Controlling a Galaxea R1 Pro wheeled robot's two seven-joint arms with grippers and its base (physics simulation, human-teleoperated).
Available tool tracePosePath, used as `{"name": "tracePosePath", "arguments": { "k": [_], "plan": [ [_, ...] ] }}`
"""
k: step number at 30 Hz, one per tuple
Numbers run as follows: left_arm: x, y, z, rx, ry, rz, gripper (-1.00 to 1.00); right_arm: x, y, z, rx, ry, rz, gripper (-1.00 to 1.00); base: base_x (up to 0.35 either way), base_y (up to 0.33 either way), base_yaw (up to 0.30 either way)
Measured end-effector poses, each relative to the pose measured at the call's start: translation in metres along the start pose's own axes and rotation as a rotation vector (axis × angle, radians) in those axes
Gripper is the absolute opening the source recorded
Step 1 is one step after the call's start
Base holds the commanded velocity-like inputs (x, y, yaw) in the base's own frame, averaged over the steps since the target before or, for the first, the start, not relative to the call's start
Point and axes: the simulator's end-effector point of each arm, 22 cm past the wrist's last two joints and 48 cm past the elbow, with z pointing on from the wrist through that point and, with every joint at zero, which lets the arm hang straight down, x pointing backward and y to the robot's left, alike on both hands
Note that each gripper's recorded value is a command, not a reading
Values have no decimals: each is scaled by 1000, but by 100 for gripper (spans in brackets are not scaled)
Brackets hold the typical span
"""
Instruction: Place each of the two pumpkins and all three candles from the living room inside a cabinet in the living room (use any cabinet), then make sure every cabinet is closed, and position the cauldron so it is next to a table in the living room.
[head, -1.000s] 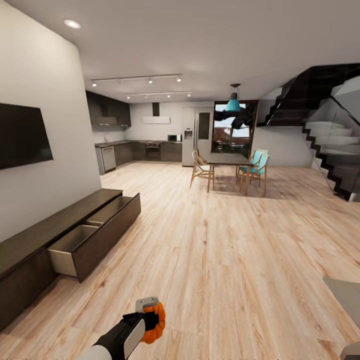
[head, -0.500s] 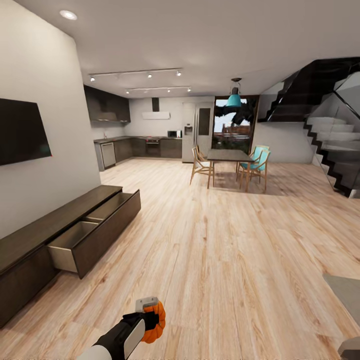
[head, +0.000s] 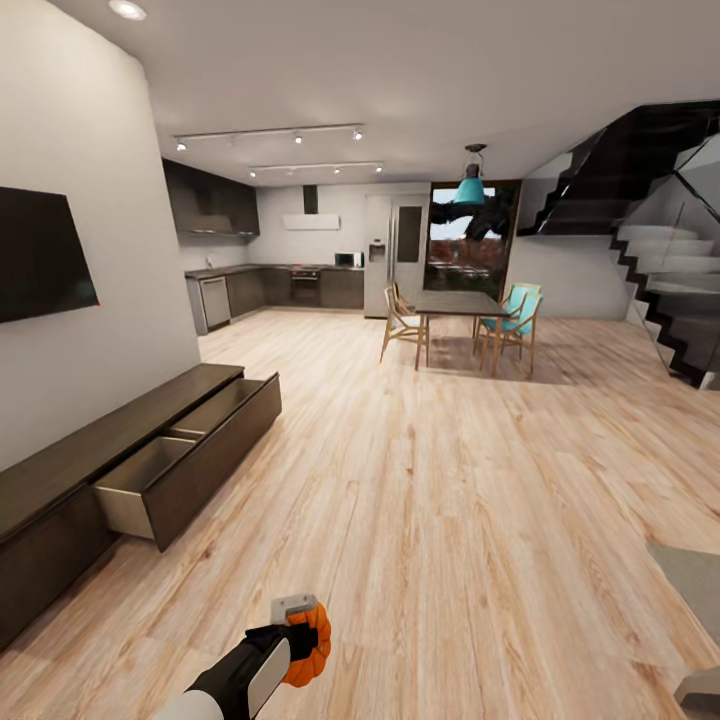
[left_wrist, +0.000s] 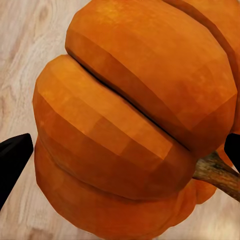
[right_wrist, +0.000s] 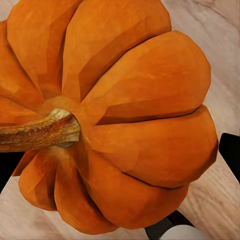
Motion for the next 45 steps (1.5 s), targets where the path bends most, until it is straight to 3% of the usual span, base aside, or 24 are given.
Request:
{"name": "tracePosePath", "arguments": {
  "k": [20, 32, 45],
  "plan": [
    [7, 2, 4, -5, 15, 0, -100, 3, -3, 2, 9, 2, -12, -100, 334, 0, -3],
    [7, 2, 4, -5, 15, 1, -100, 3, -3, 2, 9, 5, -2, -100, 350, 0, -239],
    [7, 2, 4, -5, 15, 0, -100, 3, -3, 2, 10, 4, -2, -100, 350, 0, -18]
  ]
}}
